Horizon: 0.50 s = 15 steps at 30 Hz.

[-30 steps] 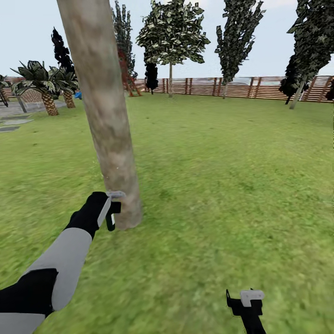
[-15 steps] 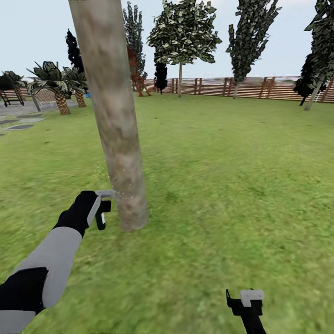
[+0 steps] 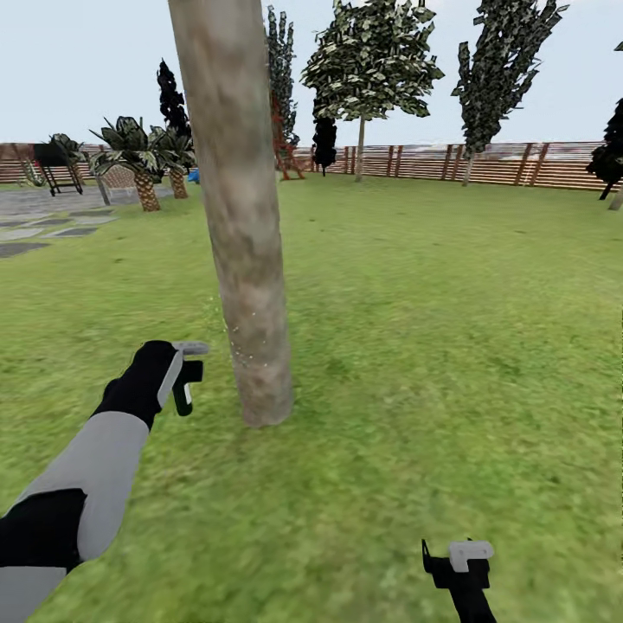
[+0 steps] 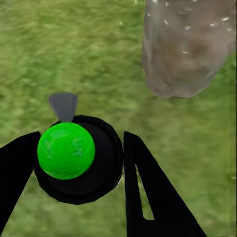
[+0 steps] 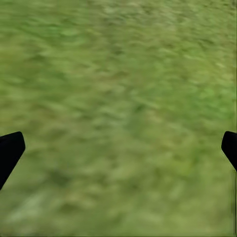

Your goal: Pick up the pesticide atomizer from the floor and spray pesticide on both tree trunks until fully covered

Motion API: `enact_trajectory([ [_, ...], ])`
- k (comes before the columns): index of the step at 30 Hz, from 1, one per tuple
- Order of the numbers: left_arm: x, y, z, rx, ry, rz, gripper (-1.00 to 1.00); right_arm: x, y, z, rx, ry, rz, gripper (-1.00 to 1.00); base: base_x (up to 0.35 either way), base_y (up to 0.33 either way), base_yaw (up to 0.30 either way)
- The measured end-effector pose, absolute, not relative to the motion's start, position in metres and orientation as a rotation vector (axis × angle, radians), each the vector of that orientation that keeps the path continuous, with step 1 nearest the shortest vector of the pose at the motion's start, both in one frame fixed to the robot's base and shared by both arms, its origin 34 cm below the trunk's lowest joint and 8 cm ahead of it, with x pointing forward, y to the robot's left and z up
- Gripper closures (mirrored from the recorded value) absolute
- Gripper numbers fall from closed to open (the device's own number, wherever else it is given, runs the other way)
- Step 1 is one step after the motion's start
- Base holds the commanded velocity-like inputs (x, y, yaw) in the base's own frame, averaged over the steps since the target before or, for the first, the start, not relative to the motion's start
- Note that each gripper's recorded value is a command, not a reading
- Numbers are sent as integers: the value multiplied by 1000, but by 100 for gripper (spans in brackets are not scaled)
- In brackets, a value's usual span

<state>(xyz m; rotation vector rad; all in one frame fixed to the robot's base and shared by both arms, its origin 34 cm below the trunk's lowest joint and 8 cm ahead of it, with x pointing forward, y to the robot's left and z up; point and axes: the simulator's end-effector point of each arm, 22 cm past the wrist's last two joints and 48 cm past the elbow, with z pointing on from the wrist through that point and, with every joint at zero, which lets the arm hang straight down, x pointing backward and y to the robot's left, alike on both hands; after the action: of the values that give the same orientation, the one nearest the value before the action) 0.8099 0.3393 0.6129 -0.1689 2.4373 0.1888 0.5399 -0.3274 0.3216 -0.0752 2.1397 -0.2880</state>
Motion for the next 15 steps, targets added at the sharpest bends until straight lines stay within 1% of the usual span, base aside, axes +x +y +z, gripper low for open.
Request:
enact_trajectory([
  [11,811,332,613,-158,2437,184,100,540,-328,322,-75,2140,-289,-100,88,-270,0],
  [15,810,332,611,-158,2441,186,100,540,-328,321,-75,2141,-289,-100,29,-273,0],
])
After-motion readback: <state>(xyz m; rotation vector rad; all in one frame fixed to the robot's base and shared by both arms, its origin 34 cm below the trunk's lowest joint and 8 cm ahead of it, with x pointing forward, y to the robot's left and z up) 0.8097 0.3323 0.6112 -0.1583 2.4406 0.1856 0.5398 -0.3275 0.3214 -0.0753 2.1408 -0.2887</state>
